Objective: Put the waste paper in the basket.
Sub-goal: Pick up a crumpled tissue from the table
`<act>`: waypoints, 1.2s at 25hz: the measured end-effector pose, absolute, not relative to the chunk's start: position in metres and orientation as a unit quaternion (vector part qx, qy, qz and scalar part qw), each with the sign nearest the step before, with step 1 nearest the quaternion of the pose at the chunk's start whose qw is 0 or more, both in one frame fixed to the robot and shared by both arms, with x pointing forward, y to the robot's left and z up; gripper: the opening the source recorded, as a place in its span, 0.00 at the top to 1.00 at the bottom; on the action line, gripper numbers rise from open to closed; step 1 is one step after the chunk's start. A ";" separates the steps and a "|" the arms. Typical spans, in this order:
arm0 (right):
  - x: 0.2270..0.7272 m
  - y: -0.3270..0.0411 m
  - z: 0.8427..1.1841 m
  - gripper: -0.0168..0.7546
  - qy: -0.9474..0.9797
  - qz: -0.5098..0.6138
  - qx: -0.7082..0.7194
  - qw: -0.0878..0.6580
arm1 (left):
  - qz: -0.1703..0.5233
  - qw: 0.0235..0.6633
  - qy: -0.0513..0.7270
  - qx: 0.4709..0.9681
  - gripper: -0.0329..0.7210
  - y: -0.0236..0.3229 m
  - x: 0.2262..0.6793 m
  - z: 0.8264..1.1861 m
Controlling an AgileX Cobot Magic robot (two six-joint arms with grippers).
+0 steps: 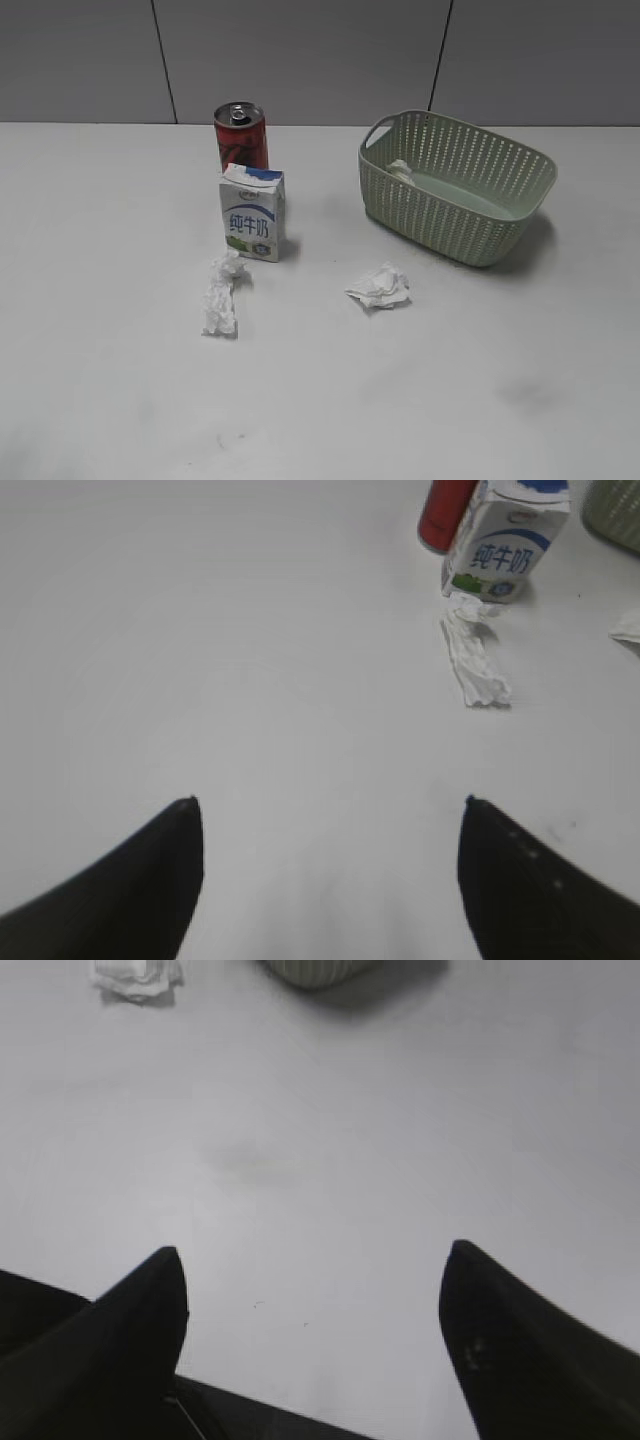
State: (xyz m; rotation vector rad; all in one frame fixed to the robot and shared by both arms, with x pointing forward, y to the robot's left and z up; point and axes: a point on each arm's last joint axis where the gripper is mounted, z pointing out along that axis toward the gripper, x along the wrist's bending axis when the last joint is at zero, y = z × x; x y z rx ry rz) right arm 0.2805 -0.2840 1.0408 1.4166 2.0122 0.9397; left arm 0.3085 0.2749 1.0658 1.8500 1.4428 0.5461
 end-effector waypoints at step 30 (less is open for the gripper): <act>0.253 -0.293 1.038 0.21 0.693 0.421 0.505 0.297 | -0.016 0.078 0.457 0.886 0.18 0.098 0.544 0.900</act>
